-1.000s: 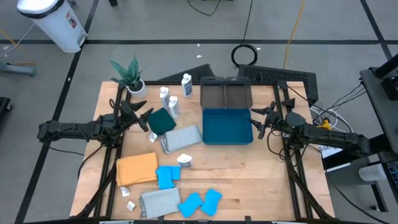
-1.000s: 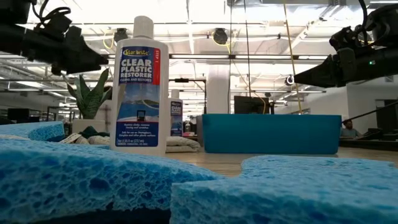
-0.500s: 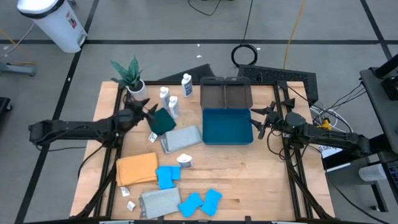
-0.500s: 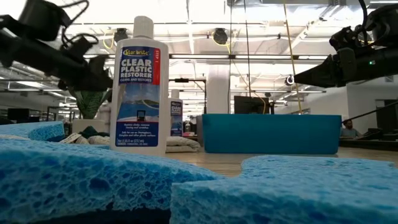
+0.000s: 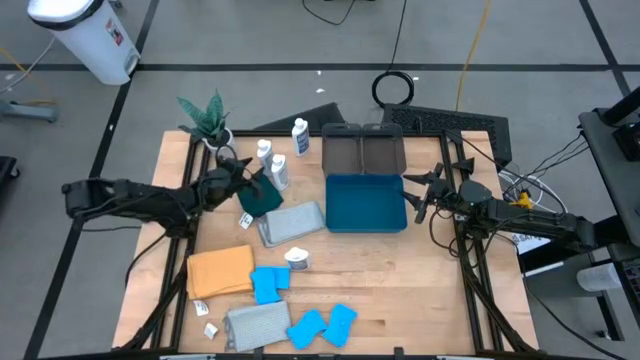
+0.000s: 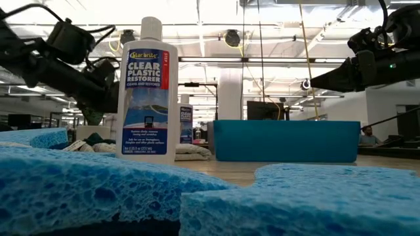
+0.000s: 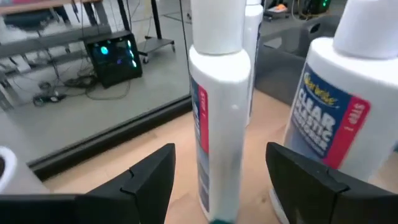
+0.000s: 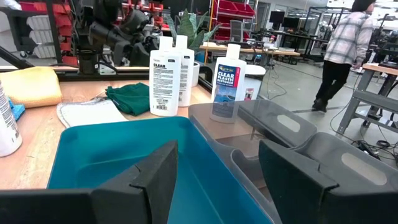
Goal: Pick & Place Kitchen Items
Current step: Put the white clear plastic restorer into the left black bin
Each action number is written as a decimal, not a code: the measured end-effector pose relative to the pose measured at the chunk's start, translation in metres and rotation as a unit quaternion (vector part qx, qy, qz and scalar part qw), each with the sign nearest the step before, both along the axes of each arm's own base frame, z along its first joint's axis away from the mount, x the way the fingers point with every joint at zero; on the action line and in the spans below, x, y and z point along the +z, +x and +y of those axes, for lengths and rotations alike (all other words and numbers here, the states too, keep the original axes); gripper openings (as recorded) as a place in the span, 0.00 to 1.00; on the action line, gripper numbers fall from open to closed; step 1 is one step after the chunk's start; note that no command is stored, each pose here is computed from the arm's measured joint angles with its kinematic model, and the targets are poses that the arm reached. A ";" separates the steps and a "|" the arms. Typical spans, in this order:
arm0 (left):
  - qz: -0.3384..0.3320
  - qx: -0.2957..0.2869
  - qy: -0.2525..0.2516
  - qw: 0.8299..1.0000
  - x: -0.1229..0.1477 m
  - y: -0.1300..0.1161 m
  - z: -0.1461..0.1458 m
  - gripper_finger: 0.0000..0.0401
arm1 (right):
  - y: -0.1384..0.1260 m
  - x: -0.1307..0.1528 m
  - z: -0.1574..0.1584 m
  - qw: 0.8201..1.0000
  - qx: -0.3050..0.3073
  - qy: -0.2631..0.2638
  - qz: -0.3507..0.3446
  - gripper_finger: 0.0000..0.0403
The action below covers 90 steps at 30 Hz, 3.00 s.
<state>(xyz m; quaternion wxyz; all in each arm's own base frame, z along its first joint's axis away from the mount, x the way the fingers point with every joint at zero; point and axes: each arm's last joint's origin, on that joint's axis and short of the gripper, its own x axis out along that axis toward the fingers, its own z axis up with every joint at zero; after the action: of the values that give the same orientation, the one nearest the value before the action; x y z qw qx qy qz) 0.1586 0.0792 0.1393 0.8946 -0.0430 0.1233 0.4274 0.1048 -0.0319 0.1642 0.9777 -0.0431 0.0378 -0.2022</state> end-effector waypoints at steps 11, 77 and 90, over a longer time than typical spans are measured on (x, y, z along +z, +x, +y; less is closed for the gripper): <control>0.010 0.007 0.038 0.999 -0.013 0.013 0.015 0.64 | 0.000 0.000 0.000 1.000 0.000 0.000 0.000 0.53; 0.027 -0.302 0.027 0.953 0.182 0.104 -0.014 0.21 | 0.000 0.001 -0.001 0.995 -0.008 -0.089 0.034 0.53; 0.053 -0.423 -0.027 0.904 0.129 0.154 -0.015 0.21 | 0.000 0.009 0.000 0.994 0.007 0.075 -0.085 0.52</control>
<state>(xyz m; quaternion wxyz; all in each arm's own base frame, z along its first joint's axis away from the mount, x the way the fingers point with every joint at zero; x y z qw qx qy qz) 0.3123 0.0640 0.2683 0.9820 0.0117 0.1883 0.0072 0.1052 -0.0315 0.1736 0.9793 0.0479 -0.0304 -0.1944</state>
